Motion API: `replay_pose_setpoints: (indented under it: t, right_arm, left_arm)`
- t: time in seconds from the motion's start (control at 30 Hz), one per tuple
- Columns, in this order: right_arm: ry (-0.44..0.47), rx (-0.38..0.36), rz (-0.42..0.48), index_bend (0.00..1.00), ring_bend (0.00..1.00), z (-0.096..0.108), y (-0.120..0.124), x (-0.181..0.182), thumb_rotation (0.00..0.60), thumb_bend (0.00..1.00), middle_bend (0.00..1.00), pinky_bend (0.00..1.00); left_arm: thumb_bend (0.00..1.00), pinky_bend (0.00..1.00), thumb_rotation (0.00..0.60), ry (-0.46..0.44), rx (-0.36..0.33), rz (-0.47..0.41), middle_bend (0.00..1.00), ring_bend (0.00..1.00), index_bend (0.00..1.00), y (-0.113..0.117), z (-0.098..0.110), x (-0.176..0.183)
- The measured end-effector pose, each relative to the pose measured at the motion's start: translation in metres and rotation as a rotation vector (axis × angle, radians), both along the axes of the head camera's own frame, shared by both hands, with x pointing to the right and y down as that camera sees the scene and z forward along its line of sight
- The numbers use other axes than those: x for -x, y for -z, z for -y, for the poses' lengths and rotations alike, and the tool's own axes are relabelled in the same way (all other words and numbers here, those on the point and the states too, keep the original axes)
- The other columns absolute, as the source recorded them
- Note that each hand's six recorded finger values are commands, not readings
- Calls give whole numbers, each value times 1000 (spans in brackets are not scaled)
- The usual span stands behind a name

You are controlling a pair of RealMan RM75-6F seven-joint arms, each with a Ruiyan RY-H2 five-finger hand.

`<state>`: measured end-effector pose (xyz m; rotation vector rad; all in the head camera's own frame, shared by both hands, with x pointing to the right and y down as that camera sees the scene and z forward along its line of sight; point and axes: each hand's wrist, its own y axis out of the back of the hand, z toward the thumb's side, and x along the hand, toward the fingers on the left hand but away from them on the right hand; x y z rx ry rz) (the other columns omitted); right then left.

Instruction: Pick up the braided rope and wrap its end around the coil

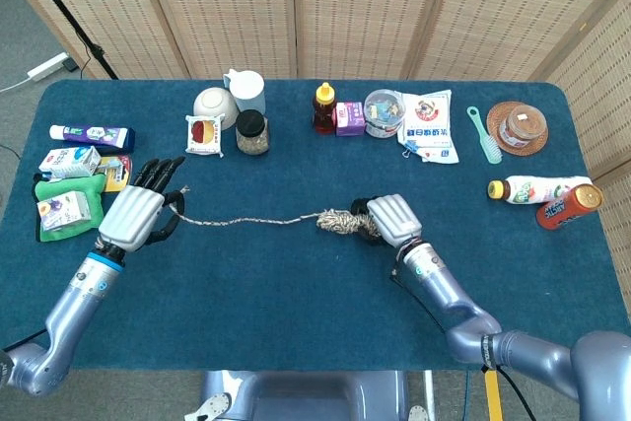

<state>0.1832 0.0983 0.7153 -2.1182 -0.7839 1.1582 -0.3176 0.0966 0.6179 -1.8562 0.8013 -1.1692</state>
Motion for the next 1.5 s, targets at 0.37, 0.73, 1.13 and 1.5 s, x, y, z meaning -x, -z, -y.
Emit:
replay_pose_setpoints:
  t: [0.37,0.73,1.13,1.5]
  right_arm:
    - [-49,94,174,650,495,-4,46,8,600,785,570,711]
    - [-240,375,450,653,503,-13,76,32,600,788,581,719]
    - [-389,255,435,657,519,18,82,42,600,824,592,731]
    - [-505,150,184,665,528,32,47,44,600,846,598,745]
  left_arm:
    - [416,0,600,-18,-23,-43,0,0,574,-3,6,-24]
    - [416,0,600,-78,-26,-40,0,0,573,-16,4,-61]
    - [416,0,600,-150,3,-61,0,0,574,-6,-21,-75]
    - [414,0,600,-229,17,-206,0,0,573,37,-42,-99]
